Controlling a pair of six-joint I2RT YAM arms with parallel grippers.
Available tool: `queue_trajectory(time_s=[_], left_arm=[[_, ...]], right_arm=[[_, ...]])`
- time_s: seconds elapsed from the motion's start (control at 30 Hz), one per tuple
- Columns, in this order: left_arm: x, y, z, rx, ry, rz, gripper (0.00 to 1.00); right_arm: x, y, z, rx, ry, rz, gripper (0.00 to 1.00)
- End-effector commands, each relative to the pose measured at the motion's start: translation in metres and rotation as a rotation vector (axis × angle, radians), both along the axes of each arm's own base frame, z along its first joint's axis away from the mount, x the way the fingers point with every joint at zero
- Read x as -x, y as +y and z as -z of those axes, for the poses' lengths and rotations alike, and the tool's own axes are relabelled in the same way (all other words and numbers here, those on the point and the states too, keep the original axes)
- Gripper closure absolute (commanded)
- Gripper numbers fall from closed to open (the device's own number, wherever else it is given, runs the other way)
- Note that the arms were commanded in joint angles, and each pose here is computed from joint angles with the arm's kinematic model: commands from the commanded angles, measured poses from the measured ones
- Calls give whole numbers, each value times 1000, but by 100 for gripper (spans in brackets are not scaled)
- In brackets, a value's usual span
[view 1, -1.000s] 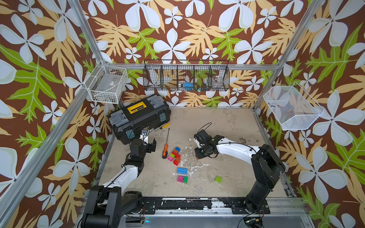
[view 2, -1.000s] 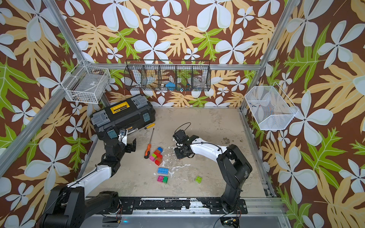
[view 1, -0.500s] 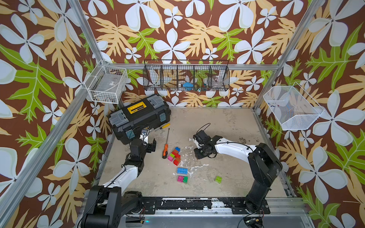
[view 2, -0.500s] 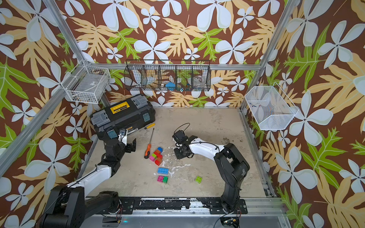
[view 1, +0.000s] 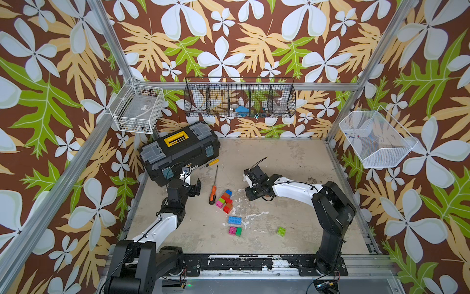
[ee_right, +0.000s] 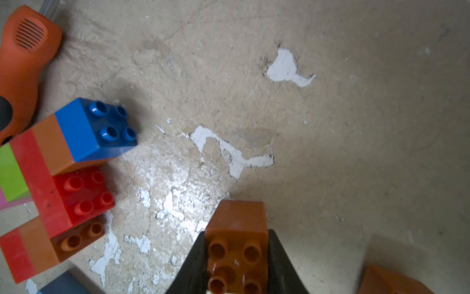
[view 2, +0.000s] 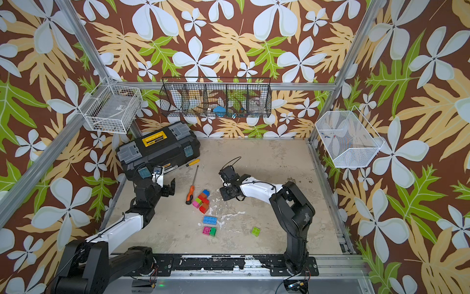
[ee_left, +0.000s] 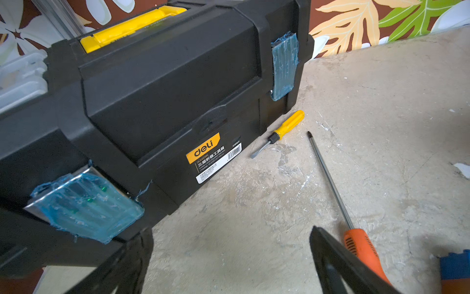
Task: Assemble the letter h with lego
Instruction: Assemble the lego brick with the lego brick, then pick up the lego brick from the center of the board.
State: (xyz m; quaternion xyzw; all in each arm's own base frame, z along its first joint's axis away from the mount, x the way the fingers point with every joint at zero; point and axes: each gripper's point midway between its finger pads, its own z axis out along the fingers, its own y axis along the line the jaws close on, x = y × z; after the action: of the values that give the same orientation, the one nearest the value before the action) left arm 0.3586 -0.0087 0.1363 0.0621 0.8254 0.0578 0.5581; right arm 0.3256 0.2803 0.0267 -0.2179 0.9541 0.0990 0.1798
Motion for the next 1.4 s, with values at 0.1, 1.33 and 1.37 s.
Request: queue_trajectory(time_s=[0.1,1.33,1.37], left_arm=[[-1,-1,-4,2,-17,7,0],[30,-72,16,17,106,473,0],[31,-73,16,14,103,483,0]], right_arm=[[29,-2,0,40,145,37,66],[-19,-106,10,140,16,159,56],[-20,-102,10,122,17,147,58]])
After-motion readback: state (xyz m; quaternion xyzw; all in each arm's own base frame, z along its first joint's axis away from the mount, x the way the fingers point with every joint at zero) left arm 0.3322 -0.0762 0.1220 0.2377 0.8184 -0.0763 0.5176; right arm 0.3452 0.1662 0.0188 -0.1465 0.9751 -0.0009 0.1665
